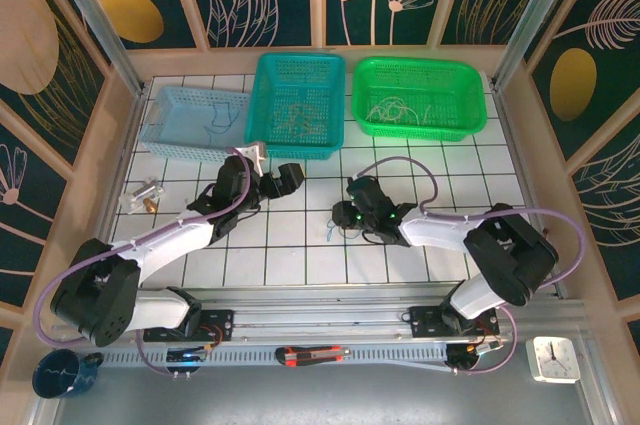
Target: Untangle the cables
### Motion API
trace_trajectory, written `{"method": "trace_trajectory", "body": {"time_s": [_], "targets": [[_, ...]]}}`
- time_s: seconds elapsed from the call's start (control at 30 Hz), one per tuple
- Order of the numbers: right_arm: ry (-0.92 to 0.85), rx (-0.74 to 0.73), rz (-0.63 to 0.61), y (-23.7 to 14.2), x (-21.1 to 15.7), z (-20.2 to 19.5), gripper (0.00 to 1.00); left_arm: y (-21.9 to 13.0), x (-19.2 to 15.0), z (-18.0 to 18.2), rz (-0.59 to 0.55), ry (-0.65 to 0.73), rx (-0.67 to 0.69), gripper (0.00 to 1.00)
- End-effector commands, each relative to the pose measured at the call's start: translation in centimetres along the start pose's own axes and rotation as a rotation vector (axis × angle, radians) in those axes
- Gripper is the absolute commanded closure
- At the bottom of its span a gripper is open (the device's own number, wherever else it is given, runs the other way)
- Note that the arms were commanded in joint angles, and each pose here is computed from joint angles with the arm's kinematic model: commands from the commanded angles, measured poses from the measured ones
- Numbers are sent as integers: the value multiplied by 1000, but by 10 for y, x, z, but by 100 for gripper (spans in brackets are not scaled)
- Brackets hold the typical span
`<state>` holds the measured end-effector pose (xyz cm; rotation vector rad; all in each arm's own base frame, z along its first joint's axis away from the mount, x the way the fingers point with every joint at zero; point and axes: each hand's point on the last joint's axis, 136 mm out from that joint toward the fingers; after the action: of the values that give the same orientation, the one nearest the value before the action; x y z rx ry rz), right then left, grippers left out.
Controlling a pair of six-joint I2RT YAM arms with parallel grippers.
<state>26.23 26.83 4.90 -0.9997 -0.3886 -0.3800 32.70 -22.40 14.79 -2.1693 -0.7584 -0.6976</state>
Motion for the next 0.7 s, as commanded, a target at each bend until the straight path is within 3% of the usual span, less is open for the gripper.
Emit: {"method": "trace_trajectory", "body": {"time_s": [0.0, 0.53, 0.67], "targets": [[-17, 13, -50, 3, 15, 12, 71, 1, 2, 0, -13, -17, -18, 1], [-19, -8, -39, 19, 17, 10, 76, -1, 1, -2, -18, -22, -33, 1], [-16, -7, -33, 22, 16, 9, 85, -2, 1, -2, -21, -21, -37, 1]]}}
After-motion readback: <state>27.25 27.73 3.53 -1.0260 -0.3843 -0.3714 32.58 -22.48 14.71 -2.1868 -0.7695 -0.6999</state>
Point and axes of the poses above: each hand's point on the last joint's axis, 136 mm out from that joint toward the fingers, its own y axis out along the fingers, its own z axis along the line the jaws close on, x = y × z, and after that the axes turned 5 degrees about y, right-handed
